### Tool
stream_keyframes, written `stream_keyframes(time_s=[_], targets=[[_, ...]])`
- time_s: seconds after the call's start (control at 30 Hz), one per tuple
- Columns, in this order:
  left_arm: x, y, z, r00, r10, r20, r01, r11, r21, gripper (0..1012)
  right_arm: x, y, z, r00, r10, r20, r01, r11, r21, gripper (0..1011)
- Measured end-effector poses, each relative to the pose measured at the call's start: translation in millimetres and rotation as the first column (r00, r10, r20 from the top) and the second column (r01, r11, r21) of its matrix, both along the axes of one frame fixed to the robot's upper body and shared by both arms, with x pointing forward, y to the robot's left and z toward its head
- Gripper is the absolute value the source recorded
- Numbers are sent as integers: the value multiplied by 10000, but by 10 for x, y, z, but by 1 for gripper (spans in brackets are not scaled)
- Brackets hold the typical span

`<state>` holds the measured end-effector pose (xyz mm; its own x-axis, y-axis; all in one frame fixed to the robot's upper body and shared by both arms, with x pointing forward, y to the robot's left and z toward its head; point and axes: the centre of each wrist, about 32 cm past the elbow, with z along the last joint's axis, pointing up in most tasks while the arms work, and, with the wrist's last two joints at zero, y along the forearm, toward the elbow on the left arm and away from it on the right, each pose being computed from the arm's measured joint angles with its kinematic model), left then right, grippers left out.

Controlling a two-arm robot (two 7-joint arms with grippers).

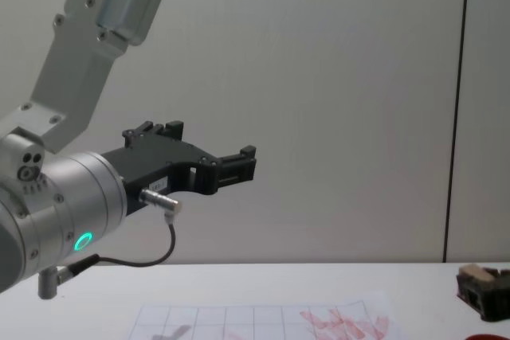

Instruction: Use the one hand to pick up the stamp and affix it onto the A4 paper.

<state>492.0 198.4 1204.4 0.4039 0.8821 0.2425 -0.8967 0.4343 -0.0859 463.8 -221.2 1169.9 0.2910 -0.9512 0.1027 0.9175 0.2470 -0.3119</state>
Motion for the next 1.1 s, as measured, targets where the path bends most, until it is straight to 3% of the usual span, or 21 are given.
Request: stream_keyframes(time_s=[0.3, 0.63, 0.77, 0.9, 1.1], targets=[[0, 0, 0, 10000, 0, 0, 0, 10000, 0, 1001, 79, -83, -169, 9992, -190, -347, 183, 9997, -188, 216], [0, 0, 0, 10000, 0, 0, 0, 10000, 0, 1001, 112, -135, -267, 9972, -337, -664, 312, 9987, -393, 218], [0, 0, 0, 10000, -1, 0, 1, 10000, 0, 1001, 113, -154, -291, 9965, -386, -746, 352, 9983, -457, 302], [0, 0, 0, 10000, -1, 0, 1, 10000, 0, 1001, 110, -170, -317, 9962, -418, -766, 381, 9980, -503, 481], [0, 0, 0, 10000, 0, 0, 0, 10000, 0, 1001, 102, -185, -333, 9970, -453, -620, 422, 9978, -510, 645]])
